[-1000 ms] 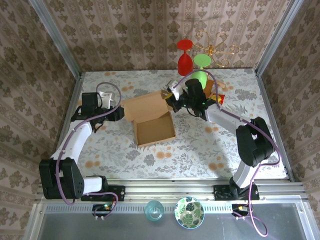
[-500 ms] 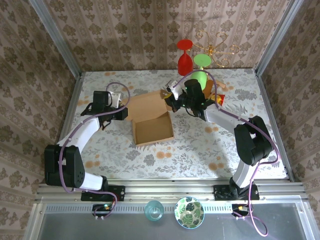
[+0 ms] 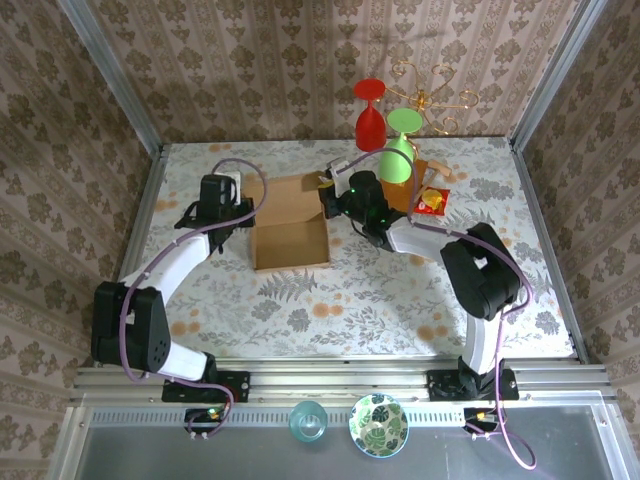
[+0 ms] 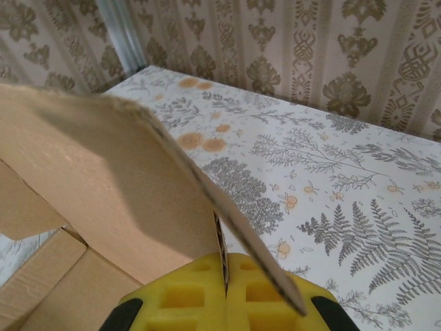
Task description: Fold the paper box
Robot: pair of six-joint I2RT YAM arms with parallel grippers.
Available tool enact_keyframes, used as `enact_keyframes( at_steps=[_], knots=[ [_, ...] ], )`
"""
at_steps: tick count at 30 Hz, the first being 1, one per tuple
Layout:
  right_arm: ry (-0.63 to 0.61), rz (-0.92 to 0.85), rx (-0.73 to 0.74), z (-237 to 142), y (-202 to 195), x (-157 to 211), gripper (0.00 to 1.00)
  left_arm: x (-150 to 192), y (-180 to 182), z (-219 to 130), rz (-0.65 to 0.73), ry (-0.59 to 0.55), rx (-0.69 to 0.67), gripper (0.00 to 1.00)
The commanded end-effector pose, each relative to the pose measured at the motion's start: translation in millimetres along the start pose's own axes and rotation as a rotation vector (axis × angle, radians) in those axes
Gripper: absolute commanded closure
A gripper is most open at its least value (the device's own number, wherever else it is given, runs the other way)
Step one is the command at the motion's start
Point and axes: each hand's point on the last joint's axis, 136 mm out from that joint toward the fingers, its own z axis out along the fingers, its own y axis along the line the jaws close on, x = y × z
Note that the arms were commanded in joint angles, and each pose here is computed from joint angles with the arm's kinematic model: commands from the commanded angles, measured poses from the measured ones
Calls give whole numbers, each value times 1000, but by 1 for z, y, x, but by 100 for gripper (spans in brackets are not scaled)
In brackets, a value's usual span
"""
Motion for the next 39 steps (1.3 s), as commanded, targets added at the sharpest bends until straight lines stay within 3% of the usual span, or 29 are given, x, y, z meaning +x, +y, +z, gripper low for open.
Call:
enact_keyframes(
  at_steps=[1,5,16,31,39],
  knots=[
    [-141,92,38,14,-1,-35,100,-55,-11,-4,-69,-238,49,99],
    [-155,141,45,29,-2,-30,100,-58,-11,6,-125,-294,106,100],
    [-124,175,64,40,8,7,100,-20,-11,15,-181,-342,188,100],
    [-121,192,81,17,6,36,97,23,-17,-1,-102,-415,191,100],
    [-94,197,87,7,4,56,92,48,-14,-3,-66,-398,148,100]
  ],
)
